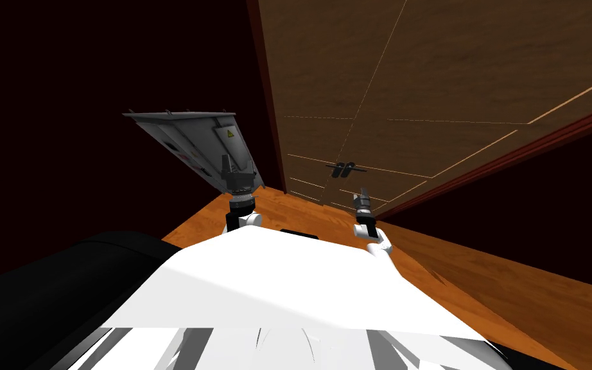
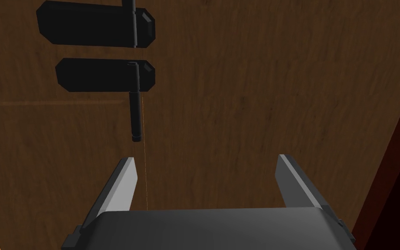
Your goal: Pull the door open
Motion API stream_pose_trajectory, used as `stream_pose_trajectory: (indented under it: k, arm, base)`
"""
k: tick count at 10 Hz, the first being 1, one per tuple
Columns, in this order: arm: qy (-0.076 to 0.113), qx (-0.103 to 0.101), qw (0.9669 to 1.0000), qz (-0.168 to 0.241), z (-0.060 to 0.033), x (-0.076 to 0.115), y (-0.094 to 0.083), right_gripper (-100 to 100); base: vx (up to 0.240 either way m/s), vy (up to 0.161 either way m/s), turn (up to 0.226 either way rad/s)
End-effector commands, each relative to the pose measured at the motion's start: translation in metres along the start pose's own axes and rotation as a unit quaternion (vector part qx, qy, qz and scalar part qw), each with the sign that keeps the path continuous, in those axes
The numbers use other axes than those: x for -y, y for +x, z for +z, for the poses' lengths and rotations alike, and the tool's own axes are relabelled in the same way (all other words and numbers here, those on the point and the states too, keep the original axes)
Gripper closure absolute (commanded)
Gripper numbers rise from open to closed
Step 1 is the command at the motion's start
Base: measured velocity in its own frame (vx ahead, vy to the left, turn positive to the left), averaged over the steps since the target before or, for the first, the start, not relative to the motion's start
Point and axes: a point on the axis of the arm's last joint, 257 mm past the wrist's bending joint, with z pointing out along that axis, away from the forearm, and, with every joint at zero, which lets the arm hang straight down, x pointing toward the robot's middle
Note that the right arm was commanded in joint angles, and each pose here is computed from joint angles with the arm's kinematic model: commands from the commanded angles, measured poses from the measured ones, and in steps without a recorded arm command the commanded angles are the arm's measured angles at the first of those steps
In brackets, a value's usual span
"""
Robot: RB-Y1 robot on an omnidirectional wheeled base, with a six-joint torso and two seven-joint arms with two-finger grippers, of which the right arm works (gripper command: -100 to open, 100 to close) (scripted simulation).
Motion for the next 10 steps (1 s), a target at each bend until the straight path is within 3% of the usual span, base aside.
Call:
stream_pose_trajectory:
  k: [1,2,6,7,10]
  arm:
    - [0.007,0.005,1.0000,0.002,0.0024,0.007,-0.011,-100]
    - [0.015,0.007,0.9999,0.002,-0.0004,0.014,-0.013,-100]
    - [0.031,0.019,0.9993,0.006,0.0051,0.026,-0.036,-100]
    - [0.037,0.021,0.9991,0.006,0.0025,0.032,-0.038,-100]
    - [0.055,0.036,0.9978,0.010,0.0049,0.044,-0.063,-100]
  base:
    - [0.061,-0.015,0.063]
    - [0.059,-0.015,0.032]
    - [0.061,-0.015,0.040]
    - [0.066,-0.017,0.022]
    - [0.077,-0.012,0.050]
